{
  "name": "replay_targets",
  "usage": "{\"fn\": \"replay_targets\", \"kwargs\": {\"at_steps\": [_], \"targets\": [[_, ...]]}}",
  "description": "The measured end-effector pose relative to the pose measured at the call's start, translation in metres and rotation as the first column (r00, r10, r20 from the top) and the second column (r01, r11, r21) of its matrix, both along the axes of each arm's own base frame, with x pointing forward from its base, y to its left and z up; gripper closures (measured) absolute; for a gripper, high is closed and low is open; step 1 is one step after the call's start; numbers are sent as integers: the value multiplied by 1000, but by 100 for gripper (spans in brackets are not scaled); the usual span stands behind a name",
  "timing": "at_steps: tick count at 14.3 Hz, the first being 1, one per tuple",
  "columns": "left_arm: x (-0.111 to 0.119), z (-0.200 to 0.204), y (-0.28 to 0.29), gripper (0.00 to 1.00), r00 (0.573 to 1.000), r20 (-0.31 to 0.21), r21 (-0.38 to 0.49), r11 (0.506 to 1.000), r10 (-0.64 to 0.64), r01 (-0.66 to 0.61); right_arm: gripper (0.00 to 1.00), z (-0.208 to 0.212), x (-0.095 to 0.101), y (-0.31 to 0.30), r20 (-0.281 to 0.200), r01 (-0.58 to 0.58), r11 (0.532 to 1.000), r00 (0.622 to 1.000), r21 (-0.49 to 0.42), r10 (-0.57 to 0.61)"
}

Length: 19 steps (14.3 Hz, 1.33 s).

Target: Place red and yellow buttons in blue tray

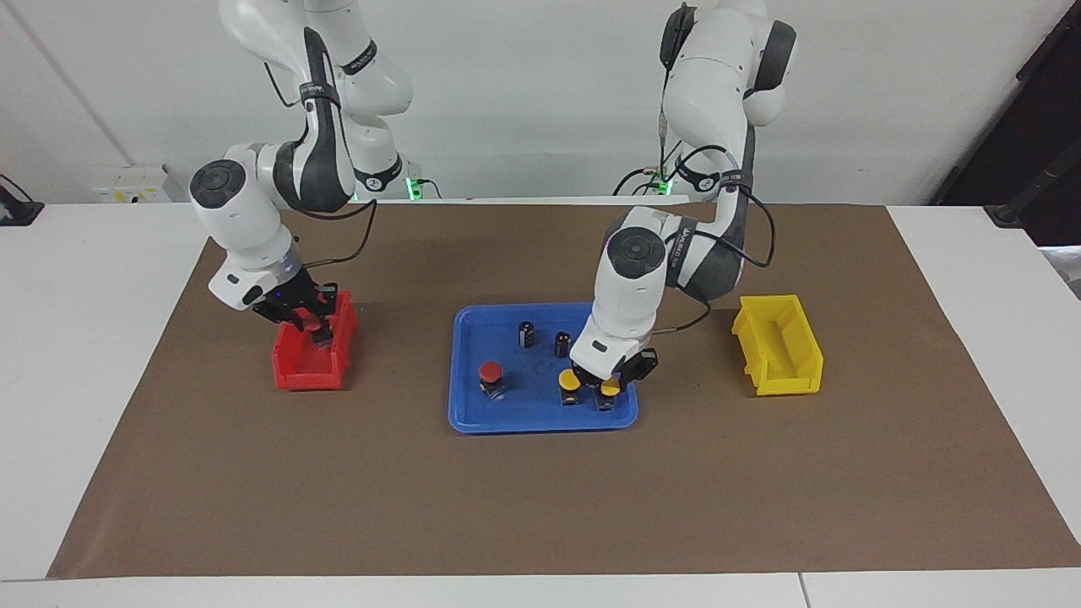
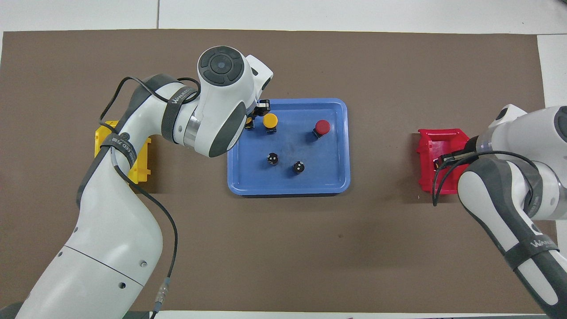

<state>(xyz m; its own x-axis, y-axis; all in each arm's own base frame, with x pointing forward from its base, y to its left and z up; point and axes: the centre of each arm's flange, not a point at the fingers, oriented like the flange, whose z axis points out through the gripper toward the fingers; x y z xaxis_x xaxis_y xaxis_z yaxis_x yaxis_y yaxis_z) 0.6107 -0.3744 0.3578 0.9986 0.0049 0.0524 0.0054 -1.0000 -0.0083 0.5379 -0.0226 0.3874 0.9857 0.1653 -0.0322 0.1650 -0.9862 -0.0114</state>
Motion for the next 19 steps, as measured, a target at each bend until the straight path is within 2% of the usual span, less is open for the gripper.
{"fn": "replay_targets", "kwargs": {"at_steps": [2, 3, 9, 12, 16, 19], "targets": [[0, -1, -1, 17, 1000, 2, -1, 1000, -1, 1, 58, 24, 12, 0, -8, -6, 1000, 1000, -1, 6], [-1, -1, -2, 12, 1000, 3, -2, 1000, -3, 3, 58, 35, 18, 2, -10, -13, 1000, 1000, -1, 13], [2, 3, 0, 3, 1000, 11, -3, 1000, 1, -1, 58, 103, 46, 47, -20, -104, 994, 994, -19, 104], [11, 20, 7, 1, 1000, 26, -3, 1000, 16, -16, 58, 128, 62, 81, -15, -120, 993, 993, -22, 120], [32, 72, 58, 0, 996, 48, 29, 997, 69, -71, 58, 138, 74, 114, -7, -92, 996, 996, -22, 91], [27, 140, 131, 0, 1000, -10, 51, 998, 22, -21, 58, 136, 79, 142, -1, -75, 997, 997, -20, 75]]}}
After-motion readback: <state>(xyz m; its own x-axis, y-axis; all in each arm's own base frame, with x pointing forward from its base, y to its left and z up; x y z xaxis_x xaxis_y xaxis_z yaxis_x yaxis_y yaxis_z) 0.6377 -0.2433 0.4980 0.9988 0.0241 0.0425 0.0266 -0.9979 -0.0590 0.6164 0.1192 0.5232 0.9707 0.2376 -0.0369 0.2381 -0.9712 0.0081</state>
